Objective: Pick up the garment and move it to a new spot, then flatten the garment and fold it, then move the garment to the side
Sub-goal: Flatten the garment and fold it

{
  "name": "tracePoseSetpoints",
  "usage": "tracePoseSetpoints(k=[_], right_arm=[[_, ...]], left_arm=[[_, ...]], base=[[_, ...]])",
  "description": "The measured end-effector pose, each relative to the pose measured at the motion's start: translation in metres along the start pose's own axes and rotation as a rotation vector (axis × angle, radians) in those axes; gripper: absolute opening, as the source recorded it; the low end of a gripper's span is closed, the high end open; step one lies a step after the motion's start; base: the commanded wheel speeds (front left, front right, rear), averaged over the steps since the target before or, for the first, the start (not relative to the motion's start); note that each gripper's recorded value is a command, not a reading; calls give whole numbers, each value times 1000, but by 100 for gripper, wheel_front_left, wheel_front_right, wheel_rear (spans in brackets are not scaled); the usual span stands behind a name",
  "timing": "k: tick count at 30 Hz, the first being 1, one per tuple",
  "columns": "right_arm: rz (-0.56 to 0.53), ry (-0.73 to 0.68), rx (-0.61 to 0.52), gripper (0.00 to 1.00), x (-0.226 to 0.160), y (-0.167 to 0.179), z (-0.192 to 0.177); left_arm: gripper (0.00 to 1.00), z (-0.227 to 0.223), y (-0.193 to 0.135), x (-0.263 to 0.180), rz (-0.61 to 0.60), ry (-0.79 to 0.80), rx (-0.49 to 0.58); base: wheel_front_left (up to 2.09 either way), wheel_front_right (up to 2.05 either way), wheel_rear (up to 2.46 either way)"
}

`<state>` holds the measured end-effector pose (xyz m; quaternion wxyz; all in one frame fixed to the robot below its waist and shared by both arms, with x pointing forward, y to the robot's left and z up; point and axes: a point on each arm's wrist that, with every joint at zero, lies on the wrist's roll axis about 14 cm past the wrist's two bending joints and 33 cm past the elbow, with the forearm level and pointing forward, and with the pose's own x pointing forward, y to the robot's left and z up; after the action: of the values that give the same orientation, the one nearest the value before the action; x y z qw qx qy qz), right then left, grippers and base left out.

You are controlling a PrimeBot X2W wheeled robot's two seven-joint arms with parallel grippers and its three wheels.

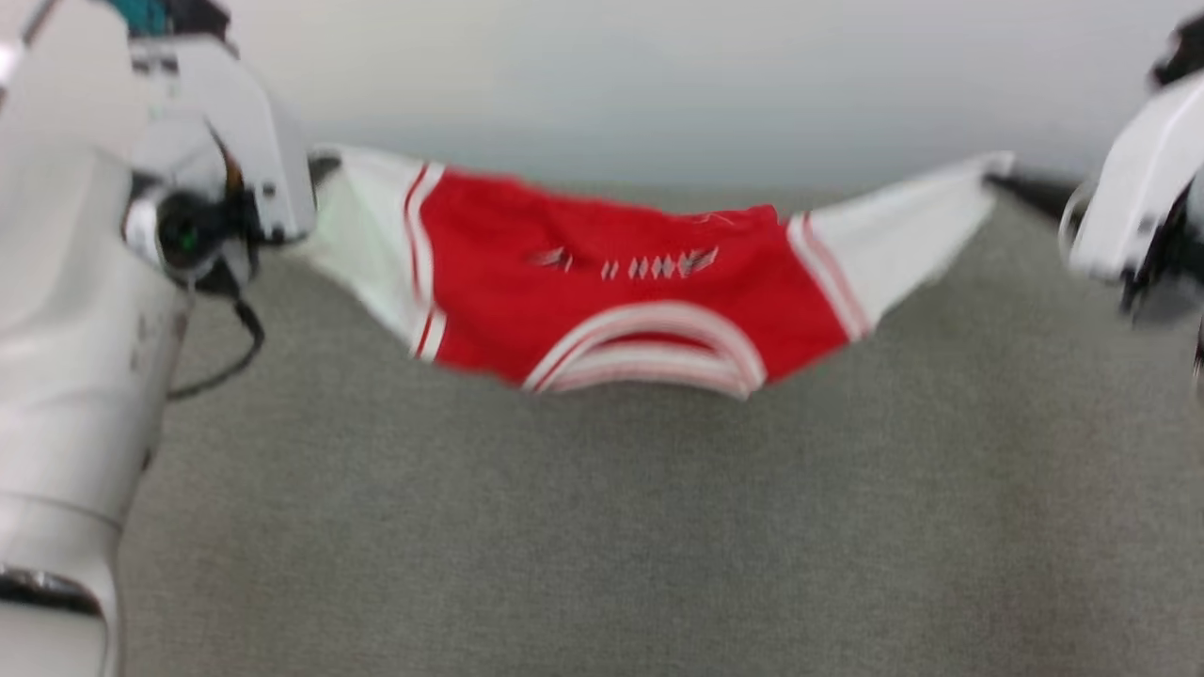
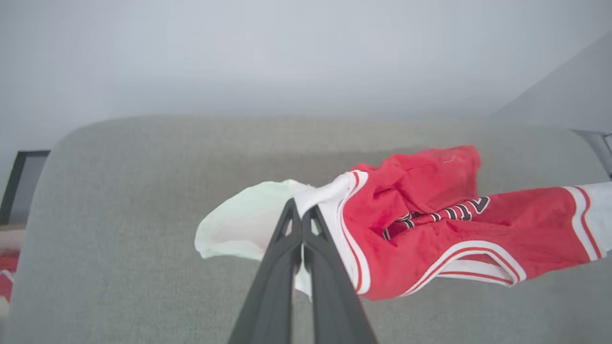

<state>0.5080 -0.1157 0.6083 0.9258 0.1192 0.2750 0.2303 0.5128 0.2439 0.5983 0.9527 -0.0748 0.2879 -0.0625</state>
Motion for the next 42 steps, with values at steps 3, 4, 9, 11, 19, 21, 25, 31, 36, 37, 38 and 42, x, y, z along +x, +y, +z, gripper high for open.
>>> tracePoseSetpoints(k=[3, 4, 9, 11, 19, 21, 25, 31, 36, 37, 38, 42], right_arm=[[25, -178, 19, 0, -18, 17, 55], [32, -232, 20, 0, -25, 23, 71], [48, -436, -12, 0, -57, 53, 133], [54, -446, -34, 0, -64, 63, 142], [84, -492, -82, 0, -79, 87, 166], [83, -489, -86, 0, -73, 85, 166], [69, -483, -96, 0, -57, 80, 169], [-5, -616, -223, 0, -35, 73, 208], [-57, -892, -378, 0, -20, 69, 255], [-66, -954, -397, 0, -20, 65, 264], [-87, -1004, -438, 0, -18, 59, 272], [-143, -1019, -502, 0, 28, 23, 266]], left_arm=[[0, 40, -6, -30, 7, -110, 21], [0, 53, -6, -41, 13, -147, 27], [0, 108, -12, -92, 17, -329, 38], [0, 118, -16, -107, 11, -364, 40], [0, 141, -10, -146, 39, -443, 64], [0, 141, -5, -143, 53, -439, 66], [0, 140, 5, -128, 86, -426, 90], [0, 173, -7, -98, 77, -545, 152], [0, 226, -23, -76, 51, -781, 182], [0, 236, -26, -71, 42, -834, 182], [0, 244, -29, -65, 30, -879, 177], [0, 241, -26, -14, 9, -913, 143]], base=[[0, 0, 0], [0, 0, 0], [0, 0, 0], [0, 0, 0], [0, 0, 0], [0, 0, 0], [0, 0, 0], [0, 0, 0], [0, 0, 0], [0, 0, 0], [0, 0, 0], [0, 0, 0]])
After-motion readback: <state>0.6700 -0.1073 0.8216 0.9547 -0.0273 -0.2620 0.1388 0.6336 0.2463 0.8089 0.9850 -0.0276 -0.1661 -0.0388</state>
